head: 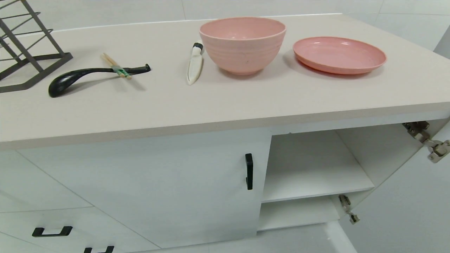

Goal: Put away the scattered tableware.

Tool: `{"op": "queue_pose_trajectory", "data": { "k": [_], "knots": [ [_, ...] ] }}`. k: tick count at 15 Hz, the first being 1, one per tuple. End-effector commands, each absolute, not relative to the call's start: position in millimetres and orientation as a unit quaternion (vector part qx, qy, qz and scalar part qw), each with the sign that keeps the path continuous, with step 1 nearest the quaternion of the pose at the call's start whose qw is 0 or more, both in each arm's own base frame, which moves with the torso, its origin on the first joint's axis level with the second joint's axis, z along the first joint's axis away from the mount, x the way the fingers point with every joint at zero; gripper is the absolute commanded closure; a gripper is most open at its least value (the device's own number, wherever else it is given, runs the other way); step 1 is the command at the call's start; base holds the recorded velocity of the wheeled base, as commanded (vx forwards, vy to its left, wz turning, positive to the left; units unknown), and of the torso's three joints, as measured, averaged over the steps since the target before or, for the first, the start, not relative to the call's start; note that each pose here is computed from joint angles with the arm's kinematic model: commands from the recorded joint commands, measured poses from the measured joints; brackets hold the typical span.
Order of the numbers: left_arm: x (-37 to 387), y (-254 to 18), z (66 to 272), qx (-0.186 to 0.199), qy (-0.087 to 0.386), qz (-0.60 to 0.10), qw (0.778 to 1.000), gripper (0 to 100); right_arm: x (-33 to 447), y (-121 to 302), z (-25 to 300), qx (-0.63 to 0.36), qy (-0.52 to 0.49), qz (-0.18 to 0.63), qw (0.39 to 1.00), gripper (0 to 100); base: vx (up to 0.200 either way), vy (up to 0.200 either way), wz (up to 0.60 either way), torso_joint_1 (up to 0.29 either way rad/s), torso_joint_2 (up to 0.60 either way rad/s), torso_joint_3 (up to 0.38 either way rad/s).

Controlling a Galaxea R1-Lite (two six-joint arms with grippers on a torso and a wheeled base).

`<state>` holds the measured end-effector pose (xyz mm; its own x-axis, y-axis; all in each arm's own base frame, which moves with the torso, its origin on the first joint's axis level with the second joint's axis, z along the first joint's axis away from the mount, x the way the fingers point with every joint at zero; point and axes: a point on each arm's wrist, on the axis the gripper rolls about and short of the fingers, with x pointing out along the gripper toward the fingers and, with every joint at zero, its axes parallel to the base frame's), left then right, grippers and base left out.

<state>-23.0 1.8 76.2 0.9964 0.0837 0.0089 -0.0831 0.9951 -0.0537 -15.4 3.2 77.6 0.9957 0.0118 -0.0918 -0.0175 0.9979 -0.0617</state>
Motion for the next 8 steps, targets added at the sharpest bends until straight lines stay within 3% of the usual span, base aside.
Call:
{"op": "queue_pose_trajectory", "data": {
  "k": [1, 4, 8],
  "knots": [
    [-22.9, 1.8, 76.4, -0.027, -0.006, 0.042, 0.999, 0, -15.3, 3.2, 77.6, -0.031, 0.046, 0.008, 0.998, 0, 0.000, 0.000, 0.00, 0.256, -0.39, -0.242],
    [-22.9, 1.8, 76.3, -0.027, -0.005, 0.042, 0.999, 0, -15.0, 3.1, 77.7, -0.031, 0.048, 0.009, 0.998, 0, 0.000, 0.000, 0.00, 0.191, -0.66, -0.204],
    [-22.9, 1.8, 76.4, -0.027, -0.006, 0.042, 0.999, 0, -15.2, 3.1, 77.7, -0.031, 0.047, 0.009, 0.998, 0, 0.000, 0.000, 0.00, 0.226, -0.49, -0.211]
  ]
}}
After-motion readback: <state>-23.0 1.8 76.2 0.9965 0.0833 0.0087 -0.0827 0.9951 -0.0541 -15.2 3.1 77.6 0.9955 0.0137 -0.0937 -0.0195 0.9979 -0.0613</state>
